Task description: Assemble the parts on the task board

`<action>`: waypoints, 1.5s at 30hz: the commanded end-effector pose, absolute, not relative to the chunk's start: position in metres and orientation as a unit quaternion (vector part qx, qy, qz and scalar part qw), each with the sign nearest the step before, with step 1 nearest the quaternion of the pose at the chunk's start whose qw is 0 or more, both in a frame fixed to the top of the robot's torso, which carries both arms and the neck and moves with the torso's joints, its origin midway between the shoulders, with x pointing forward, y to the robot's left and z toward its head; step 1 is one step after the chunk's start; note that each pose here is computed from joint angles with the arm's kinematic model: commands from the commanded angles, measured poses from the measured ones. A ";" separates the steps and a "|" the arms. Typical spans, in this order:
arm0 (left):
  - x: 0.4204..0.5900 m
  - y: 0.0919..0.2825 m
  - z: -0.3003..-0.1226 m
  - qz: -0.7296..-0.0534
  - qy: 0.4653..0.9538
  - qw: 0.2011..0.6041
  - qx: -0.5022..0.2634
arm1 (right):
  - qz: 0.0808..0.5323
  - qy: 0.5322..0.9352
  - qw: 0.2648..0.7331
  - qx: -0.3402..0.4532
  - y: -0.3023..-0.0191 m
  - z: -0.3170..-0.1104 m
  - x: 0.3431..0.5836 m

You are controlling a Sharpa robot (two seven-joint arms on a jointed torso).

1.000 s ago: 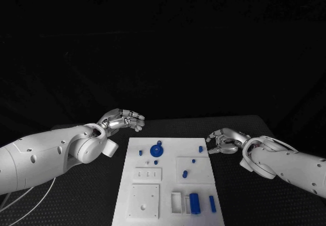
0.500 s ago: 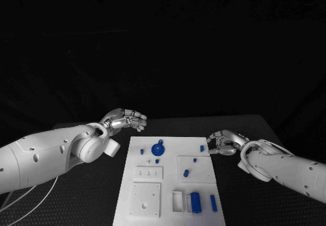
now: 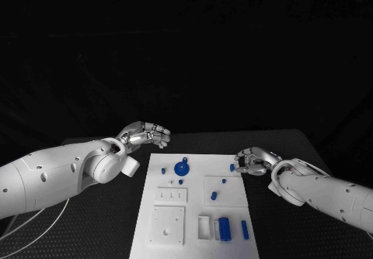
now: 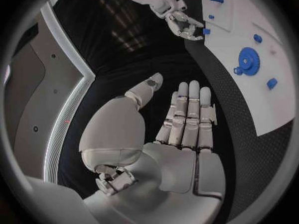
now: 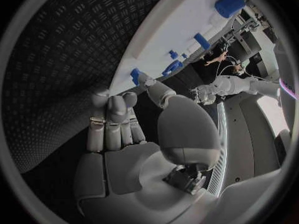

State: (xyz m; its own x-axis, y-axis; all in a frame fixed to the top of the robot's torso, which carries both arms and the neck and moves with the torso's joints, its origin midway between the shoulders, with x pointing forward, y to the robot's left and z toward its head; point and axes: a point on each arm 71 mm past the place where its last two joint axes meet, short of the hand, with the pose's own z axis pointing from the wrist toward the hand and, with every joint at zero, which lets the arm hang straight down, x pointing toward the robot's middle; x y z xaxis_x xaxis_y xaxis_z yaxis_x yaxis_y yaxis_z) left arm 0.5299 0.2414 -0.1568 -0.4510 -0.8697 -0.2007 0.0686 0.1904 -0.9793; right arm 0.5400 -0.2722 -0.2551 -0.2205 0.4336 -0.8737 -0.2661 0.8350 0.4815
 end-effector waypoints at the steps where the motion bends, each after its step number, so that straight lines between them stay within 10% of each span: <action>1: 0.529 0.238 -0.156 -0.562 0.645 0.417 -0.307 | 0.289 0.730 0.616 0.058 -0.270 -0.257 0.539; 45: 0.526 0.235 -0.156 -0.562 0.647 0.413 -0.307 | 0.296 0.738 0.603 0.061 -0.255 -0.269 0.540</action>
State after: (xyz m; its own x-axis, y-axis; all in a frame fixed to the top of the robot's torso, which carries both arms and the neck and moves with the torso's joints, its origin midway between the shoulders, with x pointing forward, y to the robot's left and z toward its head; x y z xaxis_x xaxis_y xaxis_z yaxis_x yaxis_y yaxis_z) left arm 0.5263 0.2367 -0.1568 -0.4643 -0.8640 -0.1946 0.0643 0.1863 -0.9804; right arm 0.5405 -0.2572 -0.2674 -0.2476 0.4528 -0.8565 -0.2612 0.8201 0.5091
